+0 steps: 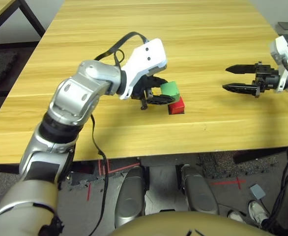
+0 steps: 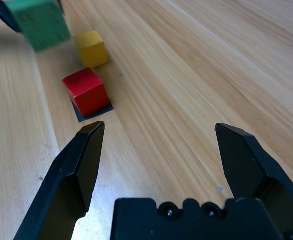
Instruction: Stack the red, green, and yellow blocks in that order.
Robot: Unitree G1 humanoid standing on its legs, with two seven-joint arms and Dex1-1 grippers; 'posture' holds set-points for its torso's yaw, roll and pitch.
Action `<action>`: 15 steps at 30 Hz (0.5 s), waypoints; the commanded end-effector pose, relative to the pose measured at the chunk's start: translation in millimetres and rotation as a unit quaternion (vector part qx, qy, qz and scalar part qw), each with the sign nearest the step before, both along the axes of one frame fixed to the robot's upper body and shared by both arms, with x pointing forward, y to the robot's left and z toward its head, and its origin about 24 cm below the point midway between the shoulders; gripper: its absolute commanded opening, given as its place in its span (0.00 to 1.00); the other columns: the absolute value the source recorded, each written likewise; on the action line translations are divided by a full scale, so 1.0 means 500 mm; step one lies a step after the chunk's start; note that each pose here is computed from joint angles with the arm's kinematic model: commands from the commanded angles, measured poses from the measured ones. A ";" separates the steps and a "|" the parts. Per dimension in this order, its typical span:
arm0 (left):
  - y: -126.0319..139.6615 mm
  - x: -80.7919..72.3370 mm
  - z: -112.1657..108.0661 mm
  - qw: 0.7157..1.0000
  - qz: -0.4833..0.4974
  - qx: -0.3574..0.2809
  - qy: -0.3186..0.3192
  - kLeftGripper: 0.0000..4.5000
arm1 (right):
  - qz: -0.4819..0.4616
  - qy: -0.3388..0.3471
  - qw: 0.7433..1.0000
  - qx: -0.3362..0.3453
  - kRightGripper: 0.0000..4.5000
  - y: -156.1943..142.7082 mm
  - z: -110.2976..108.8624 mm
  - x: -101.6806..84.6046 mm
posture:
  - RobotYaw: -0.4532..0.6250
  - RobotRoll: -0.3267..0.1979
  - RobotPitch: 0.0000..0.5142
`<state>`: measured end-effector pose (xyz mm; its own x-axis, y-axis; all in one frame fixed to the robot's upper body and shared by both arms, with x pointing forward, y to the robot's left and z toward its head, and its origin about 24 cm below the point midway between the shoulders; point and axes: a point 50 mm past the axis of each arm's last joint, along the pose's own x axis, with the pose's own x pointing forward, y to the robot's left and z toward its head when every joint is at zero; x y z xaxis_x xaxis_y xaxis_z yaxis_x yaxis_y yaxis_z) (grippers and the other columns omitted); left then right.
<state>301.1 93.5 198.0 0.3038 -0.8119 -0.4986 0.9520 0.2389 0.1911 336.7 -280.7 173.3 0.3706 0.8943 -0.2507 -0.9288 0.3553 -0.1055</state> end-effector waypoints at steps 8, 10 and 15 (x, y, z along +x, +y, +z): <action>-0.018 0.025 -0.037 1.000 0.009 0.018 -0.008 0.46 | 0.100 0.011 0.994 0.041 1.00 0.064 0.011 -0.014 | 0.59 0.58 0.26; -0.022 0.023 -0.041 1.000 0.006 0.019 -0.005 0.46 | 0.104 0.011 0.994 0.039 1.00 0.067 0.015 -0.012 | 0.59 0.58 0.27; -0.036 0.015 -0.047 1.000 -0.003 0.016 0.003 0.46 | 0.116 0.018 0.993 0.030 1.00 0.073 0.014 -0.012 | 0.60 0.59 0.28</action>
